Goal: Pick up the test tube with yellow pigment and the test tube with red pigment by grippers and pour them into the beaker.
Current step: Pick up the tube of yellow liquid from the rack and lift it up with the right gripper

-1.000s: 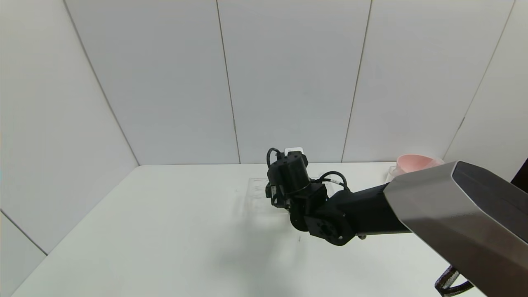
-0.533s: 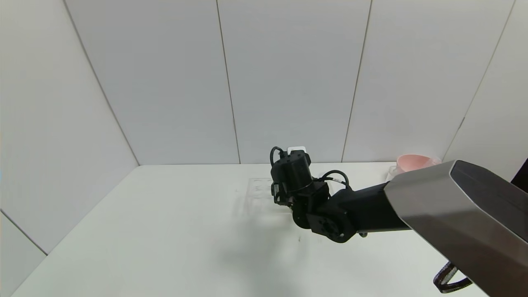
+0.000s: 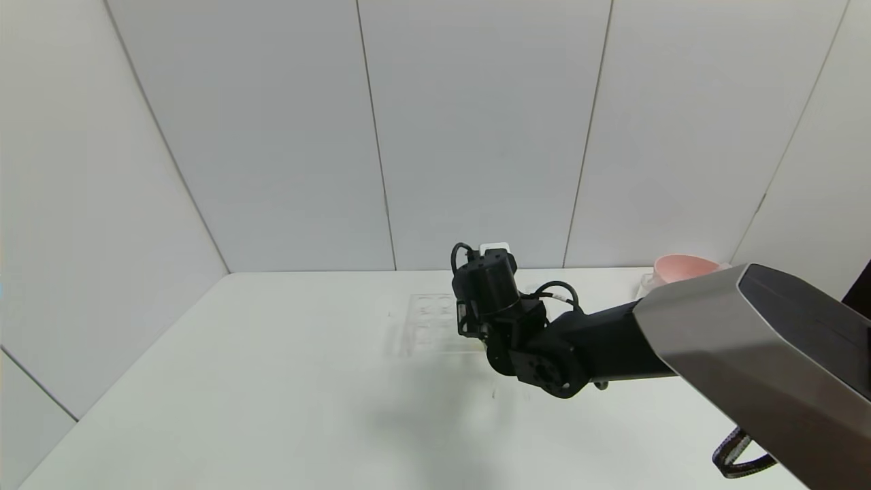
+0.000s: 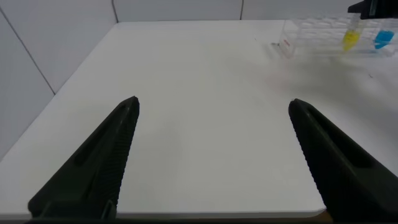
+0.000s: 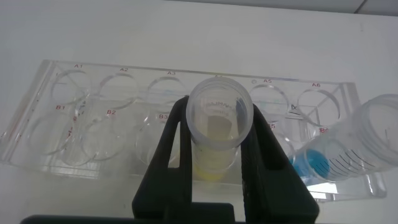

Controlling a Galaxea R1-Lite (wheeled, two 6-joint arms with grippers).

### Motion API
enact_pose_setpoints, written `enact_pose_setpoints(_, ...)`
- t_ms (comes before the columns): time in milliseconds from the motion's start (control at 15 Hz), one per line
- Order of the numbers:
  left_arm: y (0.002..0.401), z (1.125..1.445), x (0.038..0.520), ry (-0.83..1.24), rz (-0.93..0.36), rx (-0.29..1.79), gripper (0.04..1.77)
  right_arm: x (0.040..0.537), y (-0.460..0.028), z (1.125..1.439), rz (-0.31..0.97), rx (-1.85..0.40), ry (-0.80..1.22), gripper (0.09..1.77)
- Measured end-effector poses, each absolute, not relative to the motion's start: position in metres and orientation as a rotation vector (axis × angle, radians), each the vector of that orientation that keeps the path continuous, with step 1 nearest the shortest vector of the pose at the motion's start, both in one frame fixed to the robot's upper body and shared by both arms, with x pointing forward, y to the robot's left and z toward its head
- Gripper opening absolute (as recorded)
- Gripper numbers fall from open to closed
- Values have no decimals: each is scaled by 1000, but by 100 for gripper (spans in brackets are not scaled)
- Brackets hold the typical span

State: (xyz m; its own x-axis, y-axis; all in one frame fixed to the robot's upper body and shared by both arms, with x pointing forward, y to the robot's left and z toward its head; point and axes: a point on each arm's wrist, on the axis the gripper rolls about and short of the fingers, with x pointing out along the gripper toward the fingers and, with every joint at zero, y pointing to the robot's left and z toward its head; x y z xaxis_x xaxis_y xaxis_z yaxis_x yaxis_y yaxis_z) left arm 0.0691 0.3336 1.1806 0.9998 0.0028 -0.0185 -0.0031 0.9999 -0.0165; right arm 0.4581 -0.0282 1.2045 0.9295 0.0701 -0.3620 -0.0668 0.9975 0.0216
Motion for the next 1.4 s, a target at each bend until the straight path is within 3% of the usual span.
enact_pose_setpoints(667, 334, 1181, 69, 17, 2, -17, 172, 458, -32, 1211, 68, 11, 368, 51)
enact_pose_setpoints(1400, 334, 1181, 69, 17, 3, -17, 172, 433, -48, 1293, 103, 17, 260, 51)
